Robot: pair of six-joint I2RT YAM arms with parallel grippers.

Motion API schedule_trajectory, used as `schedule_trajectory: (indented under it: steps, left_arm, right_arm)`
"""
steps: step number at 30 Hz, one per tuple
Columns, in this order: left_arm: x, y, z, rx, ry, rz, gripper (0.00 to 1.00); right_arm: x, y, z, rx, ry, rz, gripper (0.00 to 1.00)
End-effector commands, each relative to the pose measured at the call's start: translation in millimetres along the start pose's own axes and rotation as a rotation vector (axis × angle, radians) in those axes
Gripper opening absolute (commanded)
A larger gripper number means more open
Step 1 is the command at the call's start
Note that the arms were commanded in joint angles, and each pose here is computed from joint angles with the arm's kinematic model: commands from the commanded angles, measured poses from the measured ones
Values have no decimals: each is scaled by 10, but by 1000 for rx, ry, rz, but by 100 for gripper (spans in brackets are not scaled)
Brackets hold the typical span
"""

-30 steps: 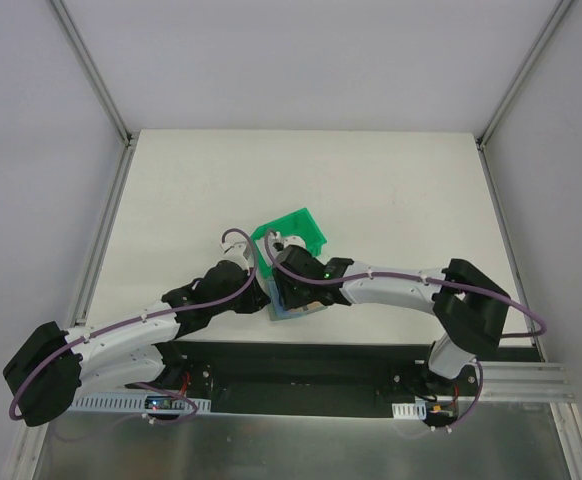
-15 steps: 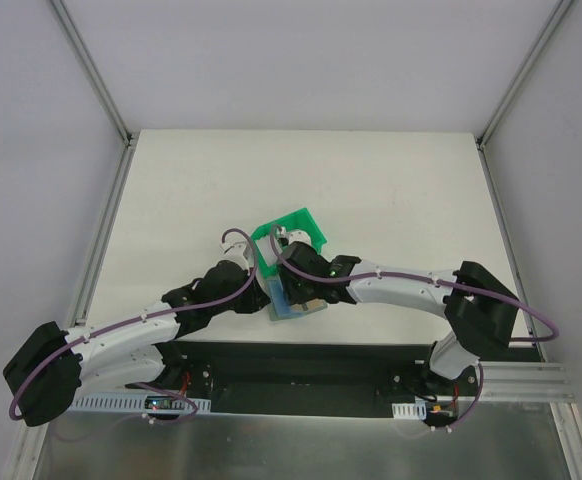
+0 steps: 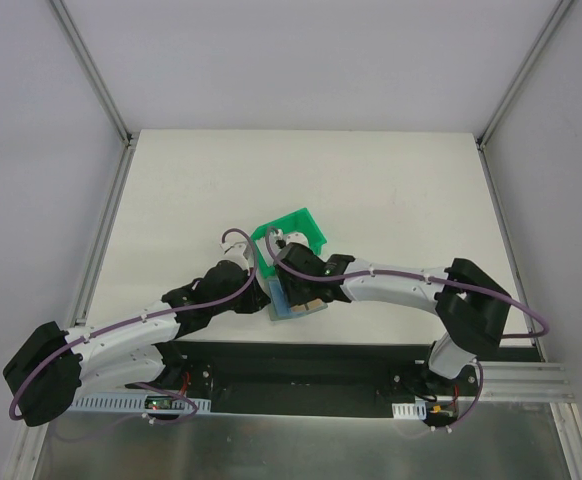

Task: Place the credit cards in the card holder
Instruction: Turn over the card slot in the card holder.

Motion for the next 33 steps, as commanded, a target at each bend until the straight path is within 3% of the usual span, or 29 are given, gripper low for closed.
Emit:
schedule_trajectory:
  steps: [1,6,24,33]
  left_arm:
    - [-105,14,-60,22,-1,-25,0]
    - [-107,13,-57,19,-1,-27,0]
    - [-97,9,-63,21,-3,-20,0]
    - [-95,12,-56,21,1,-25,0]
  right_arm:
    - [-80,84,-102,109,19,-36,43]
    - [-150,203,-158,186,45,-85,43]
    - [-83,82,-116,320,145,-14,45]
    - [-61,84,111,118,116,-28,46]
Point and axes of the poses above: each gripper's point midway between its finger pads, its own y axis back along the fingers, its own z axis along the line the jaws close on, x = y × z, the point moved 7 cm from there along y, back along the fingers, and after that the axes turned 9 degrees about -y, right-handed, at the moved point
